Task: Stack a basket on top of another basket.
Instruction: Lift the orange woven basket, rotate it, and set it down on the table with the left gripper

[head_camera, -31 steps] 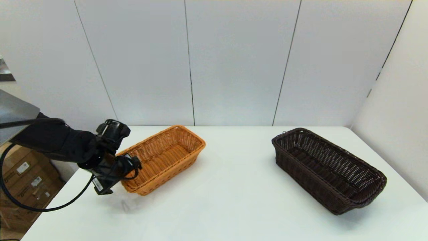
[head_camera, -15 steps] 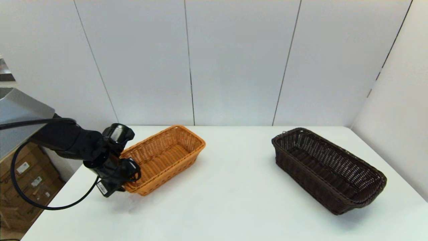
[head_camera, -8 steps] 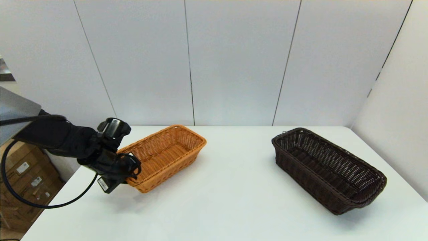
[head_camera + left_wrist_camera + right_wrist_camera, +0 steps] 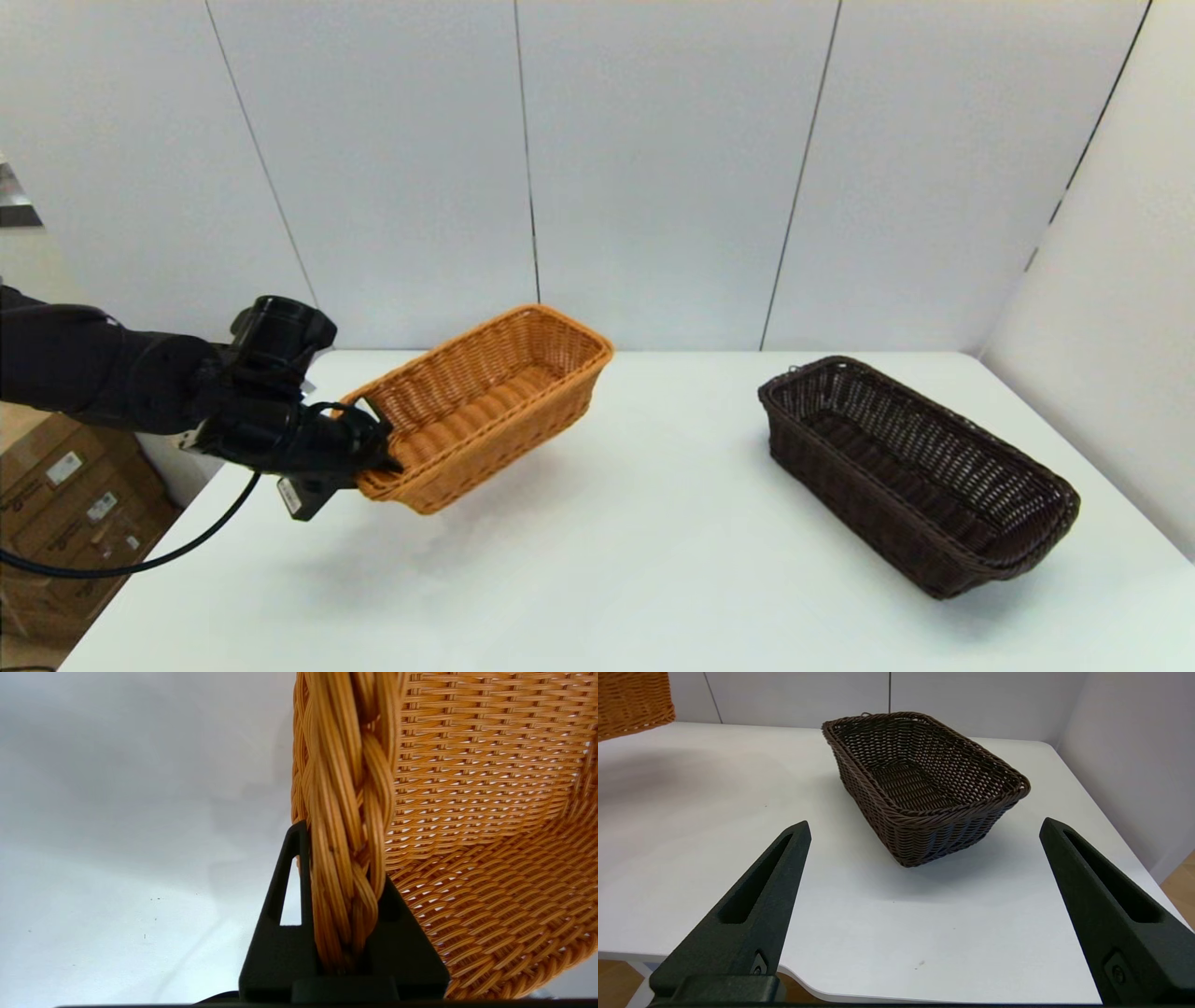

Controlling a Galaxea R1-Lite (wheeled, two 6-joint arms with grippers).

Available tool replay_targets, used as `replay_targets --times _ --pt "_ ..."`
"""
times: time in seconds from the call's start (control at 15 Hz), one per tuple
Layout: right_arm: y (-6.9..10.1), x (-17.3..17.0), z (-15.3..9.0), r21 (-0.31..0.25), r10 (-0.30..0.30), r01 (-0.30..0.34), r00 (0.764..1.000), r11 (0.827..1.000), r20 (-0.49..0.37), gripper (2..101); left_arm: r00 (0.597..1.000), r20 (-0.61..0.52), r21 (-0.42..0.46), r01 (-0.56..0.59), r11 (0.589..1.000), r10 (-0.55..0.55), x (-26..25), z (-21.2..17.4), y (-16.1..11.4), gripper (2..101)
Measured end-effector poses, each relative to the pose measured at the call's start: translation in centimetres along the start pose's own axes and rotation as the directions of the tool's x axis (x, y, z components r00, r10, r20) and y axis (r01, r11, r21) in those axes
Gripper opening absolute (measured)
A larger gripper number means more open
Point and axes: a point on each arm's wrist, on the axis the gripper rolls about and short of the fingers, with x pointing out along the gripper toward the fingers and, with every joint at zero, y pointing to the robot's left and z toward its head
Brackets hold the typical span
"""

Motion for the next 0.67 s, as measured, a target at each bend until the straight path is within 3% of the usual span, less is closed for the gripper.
replay_targets --times 0.4,0.67 --pt "0.0 0.0 0.0 0.0 0.0 0.0 1.0 1.0 0.0 97.3 1.0 -0.015 0.301 0.016 0.954 -0.012 0.9 -2.7 -2.9 14.6" --pt "0.0 0.0 0.0 -0.001 0.0 0.0 1.0 1.0 -0.001 97.3 0.999 -0.047 0.412 0.027 0.911 -0.008 2.6 -3.9 -4.6 14.6"
